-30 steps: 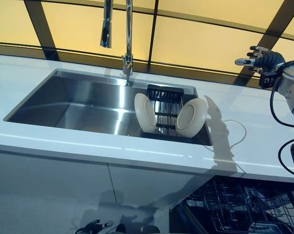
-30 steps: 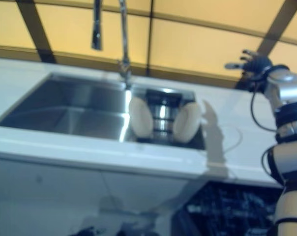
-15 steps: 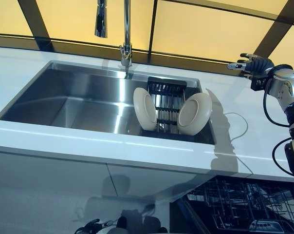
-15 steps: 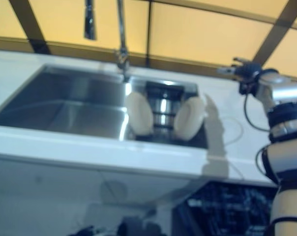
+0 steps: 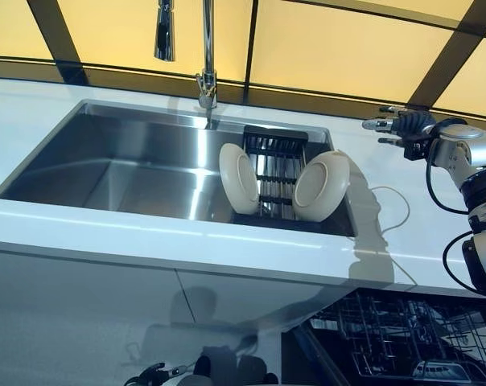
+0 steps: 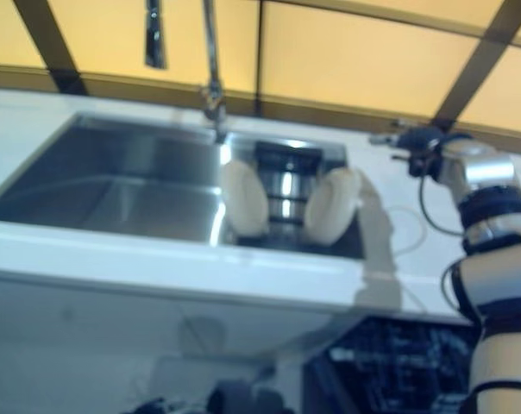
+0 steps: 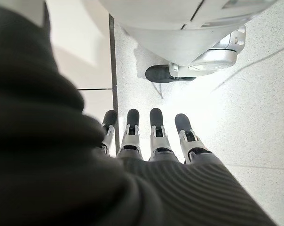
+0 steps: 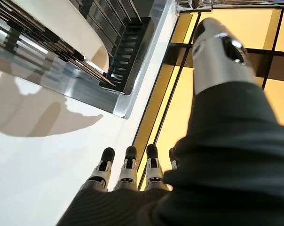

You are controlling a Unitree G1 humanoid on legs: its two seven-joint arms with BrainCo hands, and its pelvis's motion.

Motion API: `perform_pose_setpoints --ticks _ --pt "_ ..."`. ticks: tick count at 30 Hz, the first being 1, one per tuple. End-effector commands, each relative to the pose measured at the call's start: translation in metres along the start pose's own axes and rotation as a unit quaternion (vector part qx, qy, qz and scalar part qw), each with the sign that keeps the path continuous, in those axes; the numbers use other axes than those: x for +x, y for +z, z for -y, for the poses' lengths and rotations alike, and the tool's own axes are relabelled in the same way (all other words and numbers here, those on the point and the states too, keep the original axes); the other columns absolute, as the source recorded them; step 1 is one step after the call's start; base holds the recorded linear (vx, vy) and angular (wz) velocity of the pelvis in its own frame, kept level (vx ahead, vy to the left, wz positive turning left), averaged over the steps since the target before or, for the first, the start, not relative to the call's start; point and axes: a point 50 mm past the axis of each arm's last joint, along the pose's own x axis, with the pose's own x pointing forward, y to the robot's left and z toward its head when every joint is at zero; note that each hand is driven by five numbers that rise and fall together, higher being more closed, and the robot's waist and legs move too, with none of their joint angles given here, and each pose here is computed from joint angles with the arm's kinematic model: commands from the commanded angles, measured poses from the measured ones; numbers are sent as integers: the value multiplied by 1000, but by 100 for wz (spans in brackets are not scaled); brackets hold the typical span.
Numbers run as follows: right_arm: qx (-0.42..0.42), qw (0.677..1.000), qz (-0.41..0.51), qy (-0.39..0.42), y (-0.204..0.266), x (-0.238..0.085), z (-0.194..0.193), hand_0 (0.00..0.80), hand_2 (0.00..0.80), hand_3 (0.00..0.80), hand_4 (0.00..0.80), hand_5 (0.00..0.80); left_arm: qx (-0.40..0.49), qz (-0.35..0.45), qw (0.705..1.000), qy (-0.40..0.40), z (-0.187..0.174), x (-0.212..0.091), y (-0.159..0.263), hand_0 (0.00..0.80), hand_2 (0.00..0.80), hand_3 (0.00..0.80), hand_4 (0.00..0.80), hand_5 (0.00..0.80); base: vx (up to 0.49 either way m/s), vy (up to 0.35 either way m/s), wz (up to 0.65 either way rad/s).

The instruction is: Take plates into dishwasher

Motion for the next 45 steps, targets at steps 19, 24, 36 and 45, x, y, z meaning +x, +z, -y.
perform_pose_setpoints --ticks 19,24,36,45 --pt "-18 999 -17 32 -11 1 -2 0 0 0 0 0 29 22 999 -1 -4 2 15 0 0 0 0 0 -2 0 0" --pt "-23 999 -25 40 -15 2 -4 0 0 0 0 0 29 23 999 -1 -4 2 16 0 0 0 0 0 0 0 0" --pt "-29 997 -47 57 -25 4 -8 0 0 0 0 0 25 25 999 -2 -3 2 17 0 0 0 0 0 0 0 0" --pt "-33 996 -57 67 -29 5 -11 0 0 0 0 0 26 26 999 -3 -3 2 18 0 0 0 0 0 0 0 0"
